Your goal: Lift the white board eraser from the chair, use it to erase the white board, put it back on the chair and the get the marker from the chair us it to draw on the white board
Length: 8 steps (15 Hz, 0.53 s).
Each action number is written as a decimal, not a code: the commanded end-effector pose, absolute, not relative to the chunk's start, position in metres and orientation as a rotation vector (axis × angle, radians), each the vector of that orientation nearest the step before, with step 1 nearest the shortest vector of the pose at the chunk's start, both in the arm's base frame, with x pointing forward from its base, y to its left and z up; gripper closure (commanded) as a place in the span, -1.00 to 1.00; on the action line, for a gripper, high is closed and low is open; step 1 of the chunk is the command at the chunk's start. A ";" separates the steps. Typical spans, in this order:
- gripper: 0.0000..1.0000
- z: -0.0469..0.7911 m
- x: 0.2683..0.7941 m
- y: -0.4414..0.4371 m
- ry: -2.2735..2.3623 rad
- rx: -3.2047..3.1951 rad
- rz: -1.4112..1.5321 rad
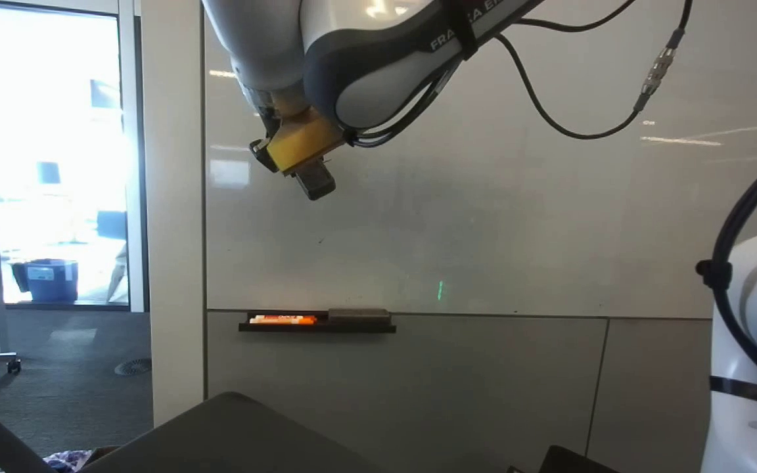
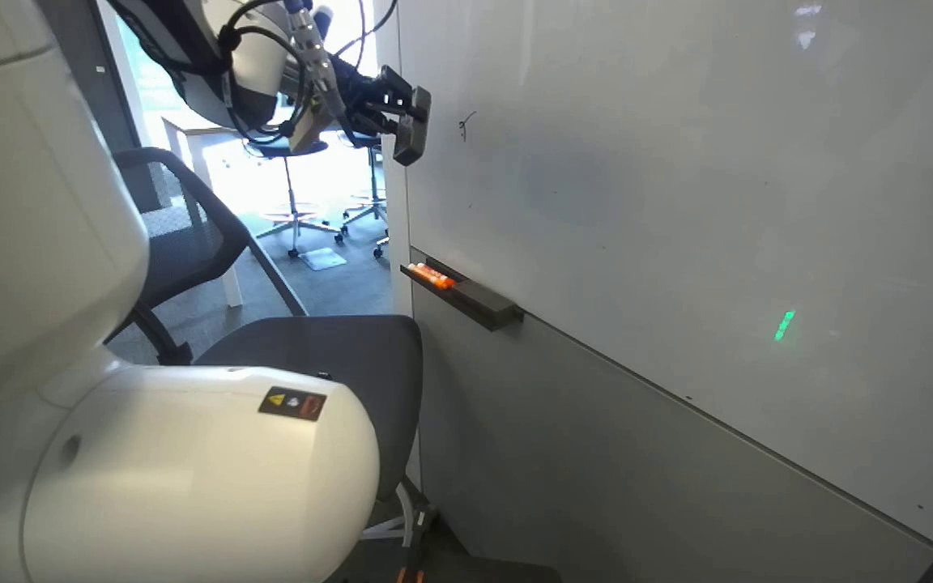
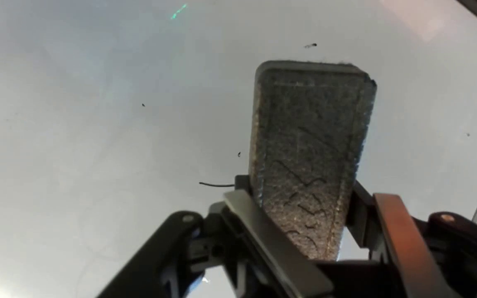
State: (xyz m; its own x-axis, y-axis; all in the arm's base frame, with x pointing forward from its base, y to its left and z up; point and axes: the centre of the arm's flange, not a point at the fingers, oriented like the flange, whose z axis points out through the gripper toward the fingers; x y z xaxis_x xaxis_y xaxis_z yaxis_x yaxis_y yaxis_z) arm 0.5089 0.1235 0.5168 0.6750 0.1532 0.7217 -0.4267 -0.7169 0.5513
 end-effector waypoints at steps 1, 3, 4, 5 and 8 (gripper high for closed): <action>0.39 0.506 0.531 0.114 -0.268 2.092 1.146; 0.39 0.495 0.538 0.108 -0.311 2.074 1.188; 0.39 0.488 0.541 0.105 -0.329 2.065 1.200; 0.39 0.483 0.545 0.101 -0.344 2.038 1.224; 0.39 0.469 0.553 0.092 -0.382 2.002 1.287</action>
State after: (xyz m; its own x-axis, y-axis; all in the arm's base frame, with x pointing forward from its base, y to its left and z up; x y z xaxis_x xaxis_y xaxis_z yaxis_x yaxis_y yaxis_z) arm 0.5371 0.0994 0.4759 0.5336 0.1284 0.8359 -0.5535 -0.6944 0.4599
